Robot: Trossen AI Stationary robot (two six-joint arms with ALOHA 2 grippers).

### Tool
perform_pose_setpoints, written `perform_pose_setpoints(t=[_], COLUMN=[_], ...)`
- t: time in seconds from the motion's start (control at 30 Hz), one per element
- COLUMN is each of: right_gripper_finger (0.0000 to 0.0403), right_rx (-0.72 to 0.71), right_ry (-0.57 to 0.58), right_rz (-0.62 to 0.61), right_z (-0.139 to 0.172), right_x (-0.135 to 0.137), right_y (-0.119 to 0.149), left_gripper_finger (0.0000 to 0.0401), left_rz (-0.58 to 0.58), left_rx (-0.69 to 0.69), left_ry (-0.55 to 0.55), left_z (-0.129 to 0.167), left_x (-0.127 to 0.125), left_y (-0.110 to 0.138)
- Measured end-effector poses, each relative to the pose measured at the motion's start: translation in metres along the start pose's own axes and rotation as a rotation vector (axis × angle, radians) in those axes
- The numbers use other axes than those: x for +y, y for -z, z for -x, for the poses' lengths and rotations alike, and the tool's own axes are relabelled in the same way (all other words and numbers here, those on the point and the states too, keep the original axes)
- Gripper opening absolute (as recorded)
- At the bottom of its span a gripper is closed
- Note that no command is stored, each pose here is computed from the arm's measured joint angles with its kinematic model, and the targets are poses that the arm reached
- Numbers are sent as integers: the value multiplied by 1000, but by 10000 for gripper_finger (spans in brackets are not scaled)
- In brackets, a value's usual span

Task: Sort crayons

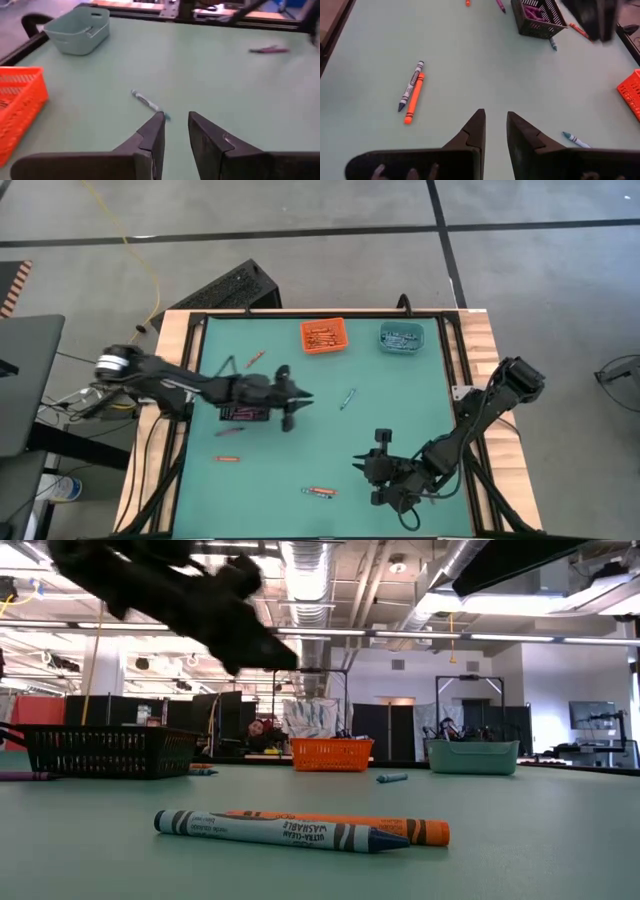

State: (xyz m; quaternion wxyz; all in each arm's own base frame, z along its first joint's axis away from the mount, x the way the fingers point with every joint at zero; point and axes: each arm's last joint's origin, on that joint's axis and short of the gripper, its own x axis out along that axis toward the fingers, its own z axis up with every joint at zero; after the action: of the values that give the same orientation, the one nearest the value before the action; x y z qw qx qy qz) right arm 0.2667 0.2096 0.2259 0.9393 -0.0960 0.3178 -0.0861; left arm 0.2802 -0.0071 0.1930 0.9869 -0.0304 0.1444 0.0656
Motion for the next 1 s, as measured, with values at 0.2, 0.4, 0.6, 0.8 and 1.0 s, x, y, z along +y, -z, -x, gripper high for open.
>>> perform_pose_setpoints(t=[0.2,0.4,0.6,0.8,1.0], right_gripper_finger=[72,72,72,72,72], right_rx=[-4,-10,-16,-14,-15], right_ry=[-14,-34,-53,-60,-60], right_rz=[11,25,39,51,51], right_z=[4,10,16,19,18], right_x=[4,10,16,18,18], right_y=[2,4,7,9,9], left_gripper_finger=[75,75,75,76,76], left_rz=[47,106,114,126,146], left_rx=[68,180,311,320,297], left_ry=[-34,-198,-403,-427,-475], left_z=[-70,-134,-171,-187,-186], left_x=[-4,-9,-10,-14,-14], left_y=[0,5,19,27,26])
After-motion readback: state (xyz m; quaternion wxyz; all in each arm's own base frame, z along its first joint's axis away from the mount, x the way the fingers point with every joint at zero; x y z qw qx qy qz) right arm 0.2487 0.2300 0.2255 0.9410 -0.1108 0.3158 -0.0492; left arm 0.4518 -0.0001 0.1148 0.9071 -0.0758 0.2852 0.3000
